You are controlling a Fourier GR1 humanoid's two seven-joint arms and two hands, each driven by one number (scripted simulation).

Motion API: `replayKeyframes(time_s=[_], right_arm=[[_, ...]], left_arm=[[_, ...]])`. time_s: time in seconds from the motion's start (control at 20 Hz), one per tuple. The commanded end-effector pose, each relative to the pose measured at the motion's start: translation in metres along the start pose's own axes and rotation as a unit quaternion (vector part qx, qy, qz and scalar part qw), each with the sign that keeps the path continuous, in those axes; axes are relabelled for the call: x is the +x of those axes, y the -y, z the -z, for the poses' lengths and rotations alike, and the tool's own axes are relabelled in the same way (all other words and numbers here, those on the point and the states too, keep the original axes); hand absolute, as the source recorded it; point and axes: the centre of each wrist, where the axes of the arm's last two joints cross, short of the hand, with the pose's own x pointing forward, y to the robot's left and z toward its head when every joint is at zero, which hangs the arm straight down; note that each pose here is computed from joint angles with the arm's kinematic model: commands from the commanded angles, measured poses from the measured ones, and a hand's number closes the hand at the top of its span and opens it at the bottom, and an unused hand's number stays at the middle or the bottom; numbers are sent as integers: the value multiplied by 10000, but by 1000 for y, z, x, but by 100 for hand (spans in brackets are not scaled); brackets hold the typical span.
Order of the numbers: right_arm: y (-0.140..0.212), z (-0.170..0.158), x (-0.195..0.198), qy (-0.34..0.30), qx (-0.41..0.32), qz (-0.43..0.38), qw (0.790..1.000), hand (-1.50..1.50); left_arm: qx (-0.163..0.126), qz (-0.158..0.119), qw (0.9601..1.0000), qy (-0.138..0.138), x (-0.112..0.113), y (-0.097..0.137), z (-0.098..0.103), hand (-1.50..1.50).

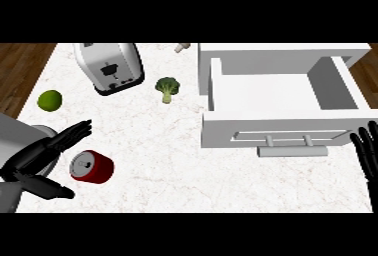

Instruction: Pick up the can, place it into the drawer and close the drawer

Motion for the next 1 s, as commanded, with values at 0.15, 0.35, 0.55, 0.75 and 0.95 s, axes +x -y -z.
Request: replayKeyframes(time_s=[0.15,0.35,0.55,0.75,0.95], right_arm=[[-10,7,2,0,-64,31,10000,-150],[3,8,-2,23,-74,14,10000,-150],[-3,4,2,57,8,27,10000,-150],[-10,8,16,48,-15,84,10000,-150],[-9,14,5,142,38,101,9998,-150]], left_arm=[[-505,-412,9966,496,-14,-10,-5,-150],[-404,-388,9979,316,-32,-1,-7,-150],[-339,-497,9979,231,-32,-3,-10,-150],[-377,-413,9979,317,-38,7,-10,-150],[-340,-398,9982,278,-40,11,7,-150]])
